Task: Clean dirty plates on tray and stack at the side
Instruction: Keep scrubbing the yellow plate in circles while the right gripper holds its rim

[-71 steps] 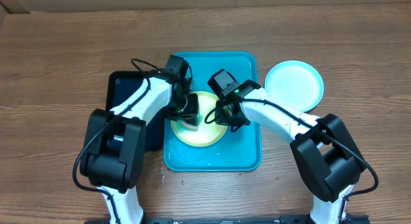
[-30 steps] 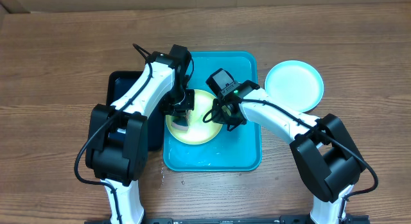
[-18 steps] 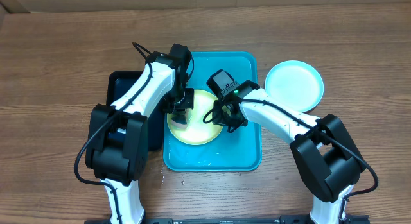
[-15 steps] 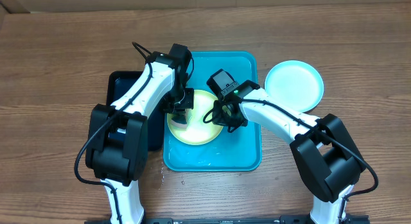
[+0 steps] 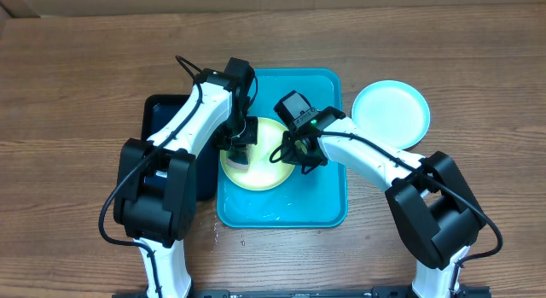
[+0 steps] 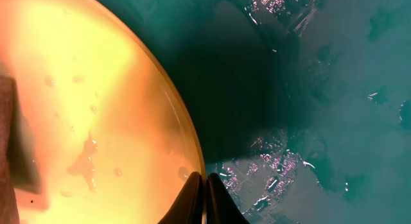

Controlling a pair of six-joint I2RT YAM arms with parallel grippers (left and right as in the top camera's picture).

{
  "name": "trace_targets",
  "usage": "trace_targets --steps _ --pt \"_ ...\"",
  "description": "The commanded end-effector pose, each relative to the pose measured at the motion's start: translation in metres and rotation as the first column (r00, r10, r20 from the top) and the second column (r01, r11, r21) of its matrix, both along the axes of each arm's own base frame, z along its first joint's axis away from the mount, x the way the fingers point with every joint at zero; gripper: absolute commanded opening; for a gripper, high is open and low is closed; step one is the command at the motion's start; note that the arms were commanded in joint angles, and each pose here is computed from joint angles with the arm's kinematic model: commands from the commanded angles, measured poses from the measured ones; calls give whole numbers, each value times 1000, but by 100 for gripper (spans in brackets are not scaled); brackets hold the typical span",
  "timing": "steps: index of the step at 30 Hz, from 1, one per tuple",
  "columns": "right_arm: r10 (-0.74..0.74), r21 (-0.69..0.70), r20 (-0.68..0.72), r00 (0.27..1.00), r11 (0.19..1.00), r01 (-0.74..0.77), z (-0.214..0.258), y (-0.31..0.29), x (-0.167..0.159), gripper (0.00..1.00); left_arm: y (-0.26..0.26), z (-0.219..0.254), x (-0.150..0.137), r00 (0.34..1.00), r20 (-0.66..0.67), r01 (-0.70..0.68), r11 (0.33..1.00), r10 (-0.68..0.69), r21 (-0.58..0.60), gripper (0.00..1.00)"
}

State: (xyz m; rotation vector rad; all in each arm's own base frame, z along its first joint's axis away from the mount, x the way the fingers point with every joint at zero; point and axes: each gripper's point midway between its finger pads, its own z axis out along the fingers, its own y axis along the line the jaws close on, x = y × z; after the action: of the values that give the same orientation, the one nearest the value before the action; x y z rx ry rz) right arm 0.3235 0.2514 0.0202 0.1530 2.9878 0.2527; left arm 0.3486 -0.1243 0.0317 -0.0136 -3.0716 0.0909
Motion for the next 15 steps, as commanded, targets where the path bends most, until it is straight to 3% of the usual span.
trace_targets --steps 1,15 --pt "0 -12 1 1000 1000 0 5 -1 -3 4 0 5 2 1000 25 14 1000 -14 1 6" --pt "-4 -24 21 1000 1000 5 5 -3 1 4 1 -2 -2 1000 10 4 1000 -4 8 4"
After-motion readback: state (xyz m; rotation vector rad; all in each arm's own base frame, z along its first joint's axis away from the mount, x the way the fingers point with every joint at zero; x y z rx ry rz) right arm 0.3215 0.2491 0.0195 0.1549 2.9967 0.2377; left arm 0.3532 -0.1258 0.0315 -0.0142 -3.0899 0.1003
